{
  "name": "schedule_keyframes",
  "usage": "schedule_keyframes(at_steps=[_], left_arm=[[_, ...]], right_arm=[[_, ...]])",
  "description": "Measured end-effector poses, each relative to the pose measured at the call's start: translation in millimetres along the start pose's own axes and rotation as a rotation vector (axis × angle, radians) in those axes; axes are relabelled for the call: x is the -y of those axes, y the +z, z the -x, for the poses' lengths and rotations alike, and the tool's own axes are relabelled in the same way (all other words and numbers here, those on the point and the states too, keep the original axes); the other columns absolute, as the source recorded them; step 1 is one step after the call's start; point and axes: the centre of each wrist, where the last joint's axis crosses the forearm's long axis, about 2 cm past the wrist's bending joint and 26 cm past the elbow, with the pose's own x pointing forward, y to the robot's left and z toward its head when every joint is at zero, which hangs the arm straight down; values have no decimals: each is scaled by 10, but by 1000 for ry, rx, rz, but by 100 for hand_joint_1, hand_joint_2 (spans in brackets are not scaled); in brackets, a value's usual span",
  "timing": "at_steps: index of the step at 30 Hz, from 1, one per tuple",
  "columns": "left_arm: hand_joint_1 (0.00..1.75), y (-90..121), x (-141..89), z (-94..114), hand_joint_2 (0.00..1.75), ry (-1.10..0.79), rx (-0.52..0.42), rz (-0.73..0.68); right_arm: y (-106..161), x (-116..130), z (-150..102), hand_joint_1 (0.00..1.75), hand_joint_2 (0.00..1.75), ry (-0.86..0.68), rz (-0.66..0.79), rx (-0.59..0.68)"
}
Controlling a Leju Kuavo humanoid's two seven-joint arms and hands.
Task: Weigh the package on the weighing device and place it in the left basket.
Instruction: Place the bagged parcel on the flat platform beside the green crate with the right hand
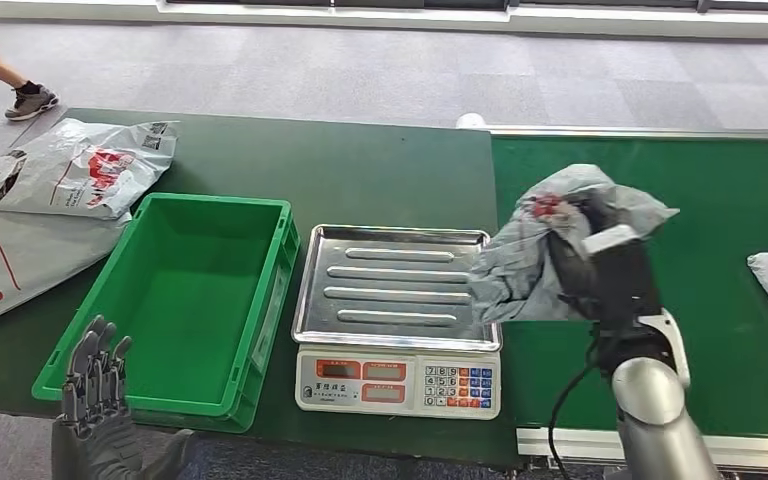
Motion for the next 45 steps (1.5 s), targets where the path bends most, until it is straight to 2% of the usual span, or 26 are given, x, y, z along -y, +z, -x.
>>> schedule_keyframes(at_steps=[2, 6, 9, 12, 16, 31, 41, 45], left_arm=[[0, -45, -12, 39, 175, 4, 10, 15], [0, -126, -65, 90, 175, 2, 22, 26], [0, -174, -131, 115, 175, -3, 22, 21], [0, -181, -173, 121, 175, -12, 16, 18], [0, -177, -190, 122, 175, -22, 12, 17], [0, -164, -192, 120, 175, -38, -19, 23], [0, -162, -182, 153, 175, -41, -37, 45], [0, -186, -148, 160, 175, -100, -79, 93]], right_arm=[[-105, -320, -23, 175, 175, -2, -133, -42], [-337, -871, -164, 175, 175, -59, -284, -57], [-488, -1085, -300, 175, 175, -79, -347, -56], [-580, -1173, -346, 175, 175, -82, -377, -65], [-632, -1233, -361, 0, 175, -74, -396, -77], [-660, -1327, -360, 0, 175, 40, -411, -121], [-648, -1297, -329, 0, 175, 34, -395, -119], [-526, -1199, -293, 0, 175, -16, -329, -102]])
